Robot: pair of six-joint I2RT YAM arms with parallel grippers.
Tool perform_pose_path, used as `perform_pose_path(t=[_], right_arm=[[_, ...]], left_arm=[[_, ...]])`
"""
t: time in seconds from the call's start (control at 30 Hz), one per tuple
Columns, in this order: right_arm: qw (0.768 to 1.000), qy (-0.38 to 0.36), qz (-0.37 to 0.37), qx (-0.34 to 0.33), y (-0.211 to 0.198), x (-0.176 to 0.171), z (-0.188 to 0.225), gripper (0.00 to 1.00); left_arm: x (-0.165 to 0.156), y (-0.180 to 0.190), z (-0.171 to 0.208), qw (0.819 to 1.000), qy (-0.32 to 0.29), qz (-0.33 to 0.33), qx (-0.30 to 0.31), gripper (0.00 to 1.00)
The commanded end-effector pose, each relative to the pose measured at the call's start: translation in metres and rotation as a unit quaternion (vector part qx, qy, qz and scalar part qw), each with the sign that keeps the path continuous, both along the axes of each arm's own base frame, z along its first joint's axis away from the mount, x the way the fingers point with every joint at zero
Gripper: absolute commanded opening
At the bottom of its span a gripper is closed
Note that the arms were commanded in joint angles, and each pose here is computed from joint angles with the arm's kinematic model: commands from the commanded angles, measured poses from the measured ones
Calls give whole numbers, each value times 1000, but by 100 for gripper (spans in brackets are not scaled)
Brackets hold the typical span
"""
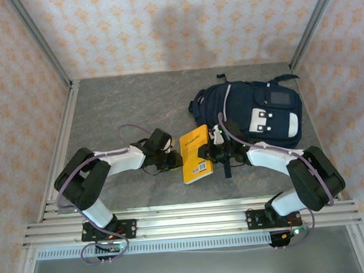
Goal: Pack books, pencil case, and school supplies into a backpack
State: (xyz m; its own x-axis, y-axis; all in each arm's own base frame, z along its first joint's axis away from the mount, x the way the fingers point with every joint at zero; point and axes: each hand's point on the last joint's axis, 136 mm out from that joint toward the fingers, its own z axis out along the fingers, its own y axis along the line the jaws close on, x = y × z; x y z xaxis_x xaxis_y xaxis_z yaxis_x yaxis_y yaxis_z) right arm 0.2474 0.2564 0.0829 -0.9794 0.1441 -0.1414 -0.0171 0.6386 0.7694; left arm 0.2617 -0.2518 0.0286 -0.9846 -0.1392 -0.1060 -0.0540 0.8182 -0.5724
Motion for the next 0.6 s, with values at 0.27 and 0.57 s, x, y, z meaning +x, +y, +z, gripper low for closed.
perform_pose_path(t=[0.27,0.57], right_arm=[[929,-347,80,-99,-3,7,92,0],[790,-544,84,-269,-21,30,139,0]], left_arm=[[12,54,107,993,-83,78,-11,45],[15,39,220,967,-135,127,-175,74]])
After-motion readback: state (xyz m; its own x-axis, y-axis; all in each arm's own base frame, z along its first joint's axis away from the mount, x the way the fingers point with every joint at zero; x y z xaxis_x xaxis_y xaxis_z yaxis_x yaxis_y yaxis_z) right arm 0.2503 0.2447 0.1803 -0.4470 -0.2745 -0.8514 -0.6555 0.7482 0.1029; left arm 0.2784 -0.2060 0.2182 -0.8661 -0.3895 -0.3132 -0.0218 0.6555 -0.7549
